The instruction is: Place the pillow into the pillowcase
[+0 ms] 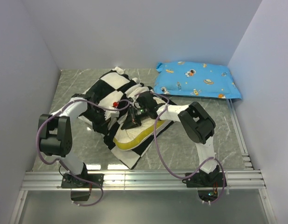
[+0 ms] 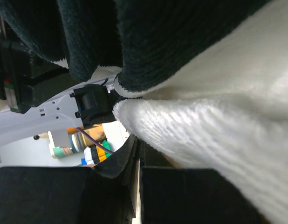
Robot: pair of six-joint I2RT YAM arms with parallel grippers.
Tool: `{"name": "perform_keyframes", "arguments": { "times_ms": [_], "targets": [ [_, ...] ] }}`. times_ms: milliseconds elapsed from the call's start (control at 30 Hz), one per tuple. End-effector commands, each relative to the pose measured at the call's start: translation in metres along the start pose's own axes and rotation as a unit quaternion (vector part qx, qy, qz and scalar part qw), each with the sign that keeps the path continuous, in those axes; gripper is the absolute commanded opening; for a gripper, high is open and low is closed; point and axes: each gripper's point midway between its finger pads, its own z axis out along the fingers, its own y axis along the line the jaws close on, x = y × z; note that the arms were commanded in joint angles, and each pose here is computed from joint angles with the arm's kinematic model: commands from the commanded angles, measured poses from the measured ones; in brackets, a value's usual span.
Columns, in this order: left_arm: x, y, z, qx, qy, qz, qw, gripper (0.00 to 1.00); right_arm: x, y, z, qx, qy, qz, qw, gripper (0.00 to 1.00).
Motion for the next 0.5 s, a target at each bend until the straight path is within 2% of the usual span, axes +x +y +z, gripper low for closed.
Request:
{"name": "perform_keyframes", "arguments": {
  "times_ms": [0, 133, 233, 333, 367, 400, 467],
  "targets": [
    [-0.052, -0.024, 0.002, 0.051, -0.085, 0.015, 0.995, 0.0, -0.022, 0.001, 0.008, 0.001, -0.055, -0.023, 0.998, 0.0],
    [-0.061, -0.06, 0.01, 0.066, -0.072, 0.079, 0.992, 0.0, -0.028, 0.001, 0.01, 0.004, -0.058, -0.02, 0.998, 0.0],
    [-0.061, -0.07, 0.011, 0.069, -0.076, 0.08, 0.991, 0.0, -0.033, 0.006, 0.012, -0.003, -0.06, -0.021, 0.998, 0.0],
    [-0.056, -0.061, -0.003, 0.043, -0.08, 0.057, 0.994, 0.2, -0.032, 0.01, 0.01, -0.004, -0.055, -0.038, 0.998, 0.0],
    [-0.057, -0.057, -0.011, 0.03, -0.088, 0.049, 0.994, 0.3, -0.031, 0.016, 0.005, -0.005, -0.056, -0.051, 0.997, 0.0],
    [-0.055, -0.05, -0.024, 0.011, -0.097, 0.022, 0.995, 0.34, -0.029, 0.015, -0.001, 0.003, -0.051, -0.071, 0.996, 0.0],
    [-0.071, -0.037, -0.055, -0.029, -0.119, 0.017, 0.992, 0.45, -0.027, 0.03, -0.018, 0.004, -0.054, -0.109, 0.993, 0.0]
  ]
}}
